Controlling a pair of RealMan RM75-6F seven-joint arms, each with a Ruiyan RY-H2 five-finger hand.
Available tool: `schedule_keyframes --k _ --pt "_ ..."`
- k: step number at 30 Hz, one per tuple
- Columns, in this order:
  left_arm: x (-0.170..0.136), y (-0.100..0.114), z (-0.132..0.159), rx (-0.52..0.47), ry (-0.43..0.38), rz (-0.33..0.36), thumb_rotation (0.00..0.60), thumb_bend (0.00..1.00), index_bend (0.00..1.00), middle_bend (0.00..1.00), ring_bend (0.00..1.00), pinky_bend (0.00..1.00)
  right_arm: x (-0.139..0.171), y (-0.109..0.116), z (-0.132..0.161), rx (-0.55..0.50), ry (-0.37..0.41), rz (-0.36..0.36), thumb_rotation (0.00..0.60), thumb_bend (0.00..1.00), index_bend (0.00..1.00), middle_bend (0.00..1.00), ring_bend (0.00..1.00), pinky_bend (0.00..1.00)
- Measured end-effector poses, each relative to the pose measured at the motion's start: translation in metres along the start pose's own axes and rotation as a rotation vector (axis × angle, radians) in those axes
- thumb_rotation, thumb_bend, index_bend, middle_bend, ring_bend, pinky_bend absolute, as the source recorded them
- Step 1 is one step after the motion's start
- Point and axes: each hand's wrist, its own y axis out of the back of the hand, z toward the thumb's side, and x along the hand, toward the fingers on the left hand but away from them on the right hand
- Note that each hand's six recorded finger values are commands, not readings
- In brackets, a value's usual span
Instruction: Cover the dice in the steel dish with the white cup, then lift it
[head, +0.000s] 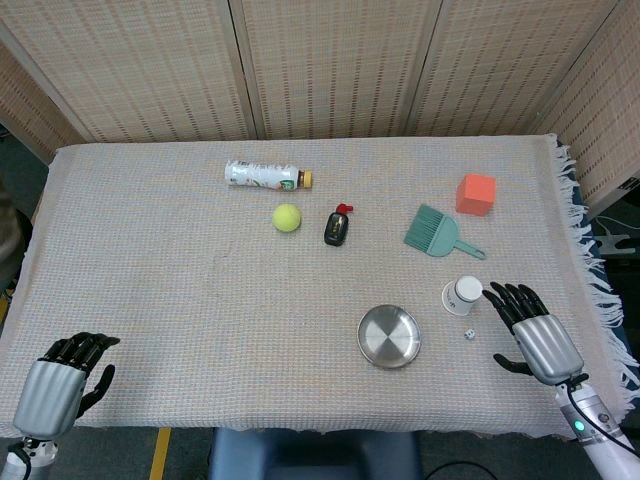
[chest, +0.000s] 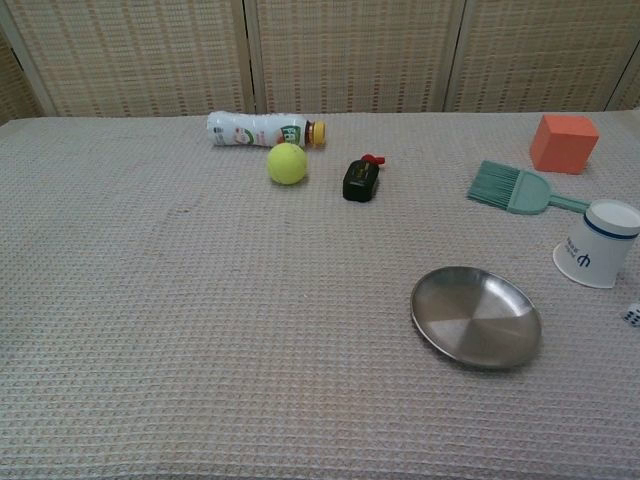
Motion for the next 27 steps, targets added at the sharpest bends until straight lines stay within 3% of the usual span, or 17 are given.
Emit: schedule_keyframes --k 11,13,15,18,21,27 --pt "0.0 0.0 0.0 -0.005 0.001 0.001 0.6 0.4 0.34 0.38 0.33 0.46 -0.005 -0.005 0.002 -0.018 0.008 0.025 0.6 0.05 0.0 0.0 0.0 0.08" --pt "0.001 0.0 0.0 -0.005 0.0 -0.001 0.6 0.4 0.34 0.38 0.33 0.46 -0.008 -0.005 0.004 -0.015 0.026 0.013 0.6 0.05 0.0 0.02 0.0 0.19" --pt "0.001 -0.002 -0.001 0.001 0.0 -0.006 0.6 0.4 0.34 0.38 0.33 0.46 -0.012 -0.003 0.006 -0.003 0.052 -0.021 0.6 0.05 0.07 0.14 0.05 0.42" --pt "0.001 -0.002 -0.001 -0.009 0.005 -0.011 0.6 0.4 0.34 0.38 0.33 0.46 -0.017 -0.002 0.009 0.014 0.098 -0.086 0.6 0.05 0.27 0.36 0.26 0.65" --pt "0.001 0.0 -0.001 -0.012 0.006 -0.005 0.6 0.4 0.34 0.38 0.33 0.46 -0.019 -0.006 0.011 0.017 0.154 -0.125 0.6 0.07 0.38 0.48 0.45 0.76" --pt "0.0 0.0 -0.001 -0.015 0.006 -0.005 0.6 0.4 0.34 0.38 0.33 0.46 -0.024 -0.018 0.027 -0.011 0.281 -0.146 0.6 0.16 0.49 0.68 0.67 0.96"
